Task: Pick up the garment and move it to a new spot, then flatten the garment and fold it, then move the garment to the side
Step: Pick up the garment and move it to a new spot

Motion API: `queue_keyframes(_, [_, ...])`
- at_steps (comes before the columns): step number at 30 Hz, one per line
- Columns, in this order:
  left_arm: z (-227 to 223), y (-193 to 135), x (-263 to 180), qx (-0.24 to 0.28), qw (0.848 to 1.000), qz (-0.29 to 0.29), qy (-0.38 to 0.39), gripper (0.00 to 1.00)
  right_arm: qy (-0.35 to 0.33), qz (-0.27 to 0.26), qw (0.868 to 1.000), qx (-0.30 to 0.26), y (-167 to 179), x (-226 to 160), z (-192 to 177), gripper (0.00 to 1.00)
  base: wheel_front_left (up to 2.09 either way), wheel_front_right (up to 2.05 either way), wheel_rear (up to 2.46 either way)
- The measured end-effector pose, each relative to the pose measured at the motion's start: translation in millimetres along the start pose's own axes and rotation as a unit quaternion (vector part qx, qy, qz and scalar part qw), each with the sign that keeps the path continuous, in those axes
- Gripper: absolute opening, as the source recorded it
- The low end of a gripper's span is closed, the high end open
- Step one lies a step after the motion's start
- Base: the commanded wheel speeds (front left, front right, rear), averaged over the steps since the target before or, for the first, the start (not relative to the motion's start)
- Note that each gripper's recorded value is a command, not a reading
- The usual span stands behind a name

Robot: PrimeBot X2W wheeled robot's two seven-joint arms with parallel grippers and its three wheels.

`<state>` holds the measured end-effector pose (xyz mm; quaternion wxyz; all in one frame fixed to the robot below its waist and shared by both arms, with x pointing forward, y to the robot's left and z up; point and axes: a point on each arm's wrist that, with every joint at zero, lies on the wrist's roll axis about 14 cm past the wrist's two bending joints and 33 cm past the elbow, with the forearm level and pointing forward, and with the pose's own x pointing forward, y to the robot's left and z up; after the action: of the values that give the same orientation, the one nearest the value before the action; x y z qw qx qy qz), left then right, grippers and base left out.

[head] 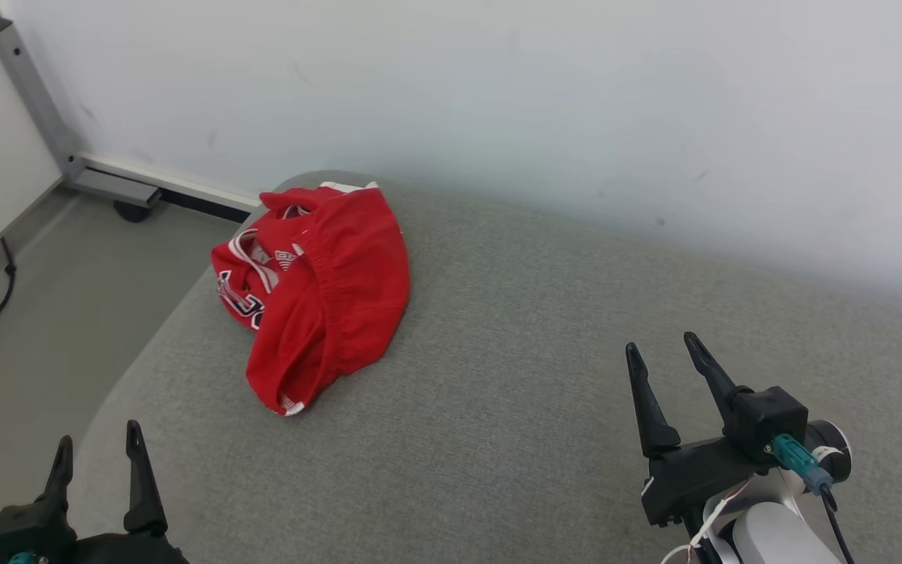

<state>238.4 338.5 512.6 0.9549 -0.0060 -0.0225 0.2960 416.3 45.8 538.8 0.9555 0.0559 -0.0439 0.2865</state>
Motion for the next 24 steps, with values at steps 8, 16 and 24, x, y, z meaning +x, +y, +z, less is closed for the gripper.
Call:
queue_keyframes(8, [1.3,17.4,-7.1,-0.001,1.0,0.027,0.0,1.0,0.011,0.025,1.0,0.003,15.6,8.8,-7.9,1.0,0.0,0.0,0.0])
queue_keyframes(16, [0.2,7.9,-5.7,0.001,1.0,0.004,0.008,1.0,0.015,0.025,1.0,0.001,15.2,7.7,-10.9,1.0,0.0,0.0,0.0])
queue_keyframes(24, [92.3,-39.9,72.4,0.07,0.986,-0.142,-0.056,1.0,0.026,0.032,0.999,-0.006,13.7,7.8,-19.5,1.0,0.0,0.0,0.0])
